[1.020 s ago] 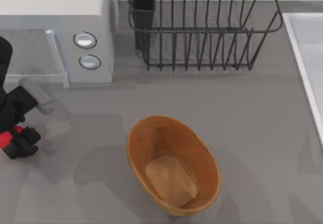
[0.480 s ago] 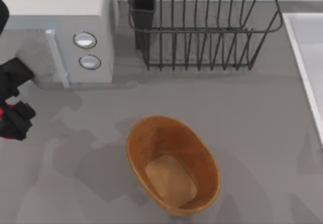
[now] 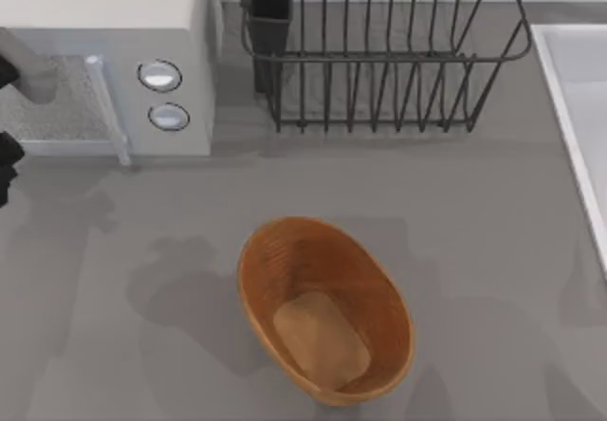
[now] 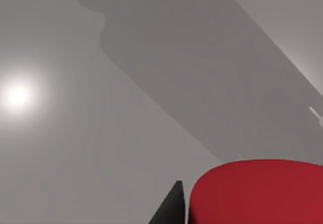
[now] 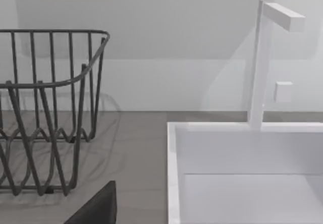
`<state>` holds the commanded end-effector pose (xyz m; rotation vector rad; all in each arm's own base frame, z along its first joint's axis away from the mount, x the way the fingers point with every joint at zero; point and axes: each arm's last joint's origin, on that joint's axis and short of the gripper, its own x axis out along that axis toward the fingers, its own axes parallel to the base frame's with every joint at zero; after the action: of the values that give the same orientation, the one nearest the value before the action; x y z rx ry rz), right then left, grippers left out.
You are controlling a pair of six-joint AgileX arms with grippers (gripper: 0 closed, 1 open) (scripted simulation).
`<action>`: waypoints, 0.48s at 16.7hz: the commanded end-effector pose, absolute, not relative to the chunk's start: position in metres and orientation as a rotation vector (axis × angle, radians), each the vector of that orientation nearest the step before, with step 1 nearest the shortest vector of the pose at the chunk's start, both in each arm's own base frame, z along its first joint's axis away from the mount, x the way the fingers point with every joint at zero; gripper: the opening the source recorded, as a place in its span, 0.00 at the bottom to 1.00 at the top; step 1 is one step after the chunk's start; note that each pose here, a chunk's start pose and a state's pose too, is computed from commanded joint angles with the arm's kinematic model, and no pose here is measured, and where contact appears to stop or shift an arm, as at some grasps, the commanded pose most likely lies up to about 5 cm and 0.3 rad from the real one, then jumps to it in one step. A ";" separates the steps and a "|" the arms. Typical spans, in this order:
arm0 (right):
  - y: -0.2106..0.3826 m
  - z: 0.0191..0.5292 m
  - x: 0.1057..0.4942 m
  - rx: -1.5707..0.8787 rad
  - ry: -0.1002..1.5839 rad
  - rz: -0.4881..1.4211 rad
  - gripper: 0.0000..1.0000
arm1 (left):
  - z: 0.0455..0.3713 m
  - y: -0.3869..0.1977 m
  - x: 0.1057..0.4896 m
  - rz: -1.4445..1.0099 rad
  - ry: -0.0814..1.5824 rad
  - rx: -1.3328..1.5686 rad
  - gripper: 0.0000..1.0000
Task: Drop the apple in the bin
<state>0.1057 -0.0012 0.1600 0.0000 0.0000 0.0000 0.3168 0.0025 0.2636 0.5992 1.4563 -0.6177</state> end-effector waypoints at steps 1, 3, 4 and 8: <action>-0.001 0.160 0.106 0.000 0.000 0.000 1.00 | 0.264 0.003 0.317 -0.617 1.456 0.600 0.00; -0.001 0.160 0.106 0.000 0.000 0.000 1.00 | 0.264 0.003 0.317 -0.617 1.456 0.600 0.00; -0.001 0.160 0.106 0.000 0.000 0.000 1.00 | 0.263 0.001 0.317 -0.624 1.457 0.603 0.00; -0.001 0.160 0.106 0.000 0.000 0.000 1.00 | 0.267 -0.021 0.322 -0.669 1.429 0.650 0.00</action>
<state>0.1057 -0.0012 0.1600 0.0000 0.0000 0.0000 0.3225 -0.0208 0.2672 0.6497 1.4289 -0.6690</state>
